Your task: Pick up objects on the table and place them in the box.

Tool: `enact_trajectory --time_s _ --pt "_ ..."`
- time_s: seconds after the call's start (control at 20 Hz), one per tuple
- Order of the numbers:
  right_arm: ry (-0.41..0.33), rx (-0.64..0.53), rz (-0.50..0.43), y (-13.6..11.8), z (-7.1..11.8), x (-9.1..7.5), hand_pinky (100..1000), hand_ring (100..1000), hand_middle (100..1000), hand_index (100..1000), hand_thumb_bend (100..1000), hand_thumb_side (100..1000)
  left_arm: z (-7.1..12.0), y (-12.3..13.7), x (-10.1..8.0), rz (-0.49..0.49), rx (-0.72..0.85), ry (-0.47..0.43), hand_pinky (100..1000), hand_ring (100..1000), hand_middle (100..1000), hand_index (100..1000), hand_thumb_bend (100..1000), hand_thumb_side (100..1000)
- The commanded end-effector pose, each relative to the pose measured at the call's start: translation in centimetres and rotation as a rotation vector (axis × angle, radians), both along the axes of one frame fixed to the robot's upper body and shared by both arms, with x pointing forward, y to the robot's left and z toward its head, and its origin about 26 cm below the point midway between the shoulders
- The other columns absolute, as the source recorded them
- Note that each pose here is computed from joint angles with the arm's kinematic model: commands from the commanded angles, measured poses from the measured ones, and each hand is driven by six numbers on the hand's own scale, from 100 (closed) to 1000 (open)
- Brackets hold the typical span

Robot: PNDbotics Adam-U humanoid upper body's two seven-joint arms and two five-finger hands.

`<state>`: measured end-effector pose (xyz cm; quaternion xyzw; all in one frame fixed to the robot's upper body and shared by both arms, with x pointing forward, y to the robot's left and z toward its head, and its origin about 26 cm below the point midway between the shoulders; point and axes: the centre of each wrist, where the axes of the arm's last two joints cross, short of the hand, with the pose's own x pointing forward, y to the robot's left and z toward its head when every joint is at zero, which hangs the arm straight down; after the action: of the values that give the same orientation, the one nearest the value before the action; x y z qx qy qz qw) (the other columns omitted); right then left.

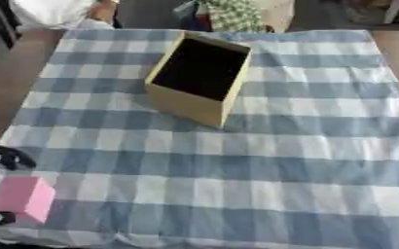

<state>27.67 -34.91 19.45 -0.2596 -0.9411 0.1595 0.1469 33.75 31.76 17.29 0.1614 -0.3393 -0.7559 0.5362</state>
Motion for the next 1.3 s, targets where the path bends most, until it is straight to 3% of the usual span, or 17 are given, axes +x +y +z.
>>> enact_trajectory --time_s 0.05,0.2,0.35,0.6,0.8,1.3 --pt "-0.024 -0.013 0.008 0.1 0.8 -0.1 783 613 598 782 100 787 0.9 0.2 0.2 -0.001 0.018 -0.015 832 918 931 944 467 270" --pt "-0.024 -0.011 0.006 0.0 0.8 -0.1 783 613 598 782 100 787 0.8 0.1 0.3 -0.009 0.018 -0.016 754 866 869 917 431 260" --pt "-0.024 -0.008 0.005 0.1 0.8 -0.1 783 614 598 782 100 787 0.8 0.0 0.3 -0.015 0.003 -0.034 607 736 741 873 389 250" --pt "-0.023 -0.007 0.004 0.1 0.8 -0.1 783 614 597 782 100 787 0.4 -0.1 0.4 -0.003 -0.024 -0.057 470 598 646 810 285 256" --pt "-0.021 -0.006 0.002 0.1 0.8 -0.1 783 614 597 782 100 787 0.3 -0.1 0.4 0.011 -0.039 -0.050 415 551 607 777 205 271" --pt "-0.020 -0.006 0.002 0.1 0.8 -0.1 784 615 598 783 100 786 1.7 -0.3 0.0 0.026 -0.048 -0.103 371 495 512 694 184 266"
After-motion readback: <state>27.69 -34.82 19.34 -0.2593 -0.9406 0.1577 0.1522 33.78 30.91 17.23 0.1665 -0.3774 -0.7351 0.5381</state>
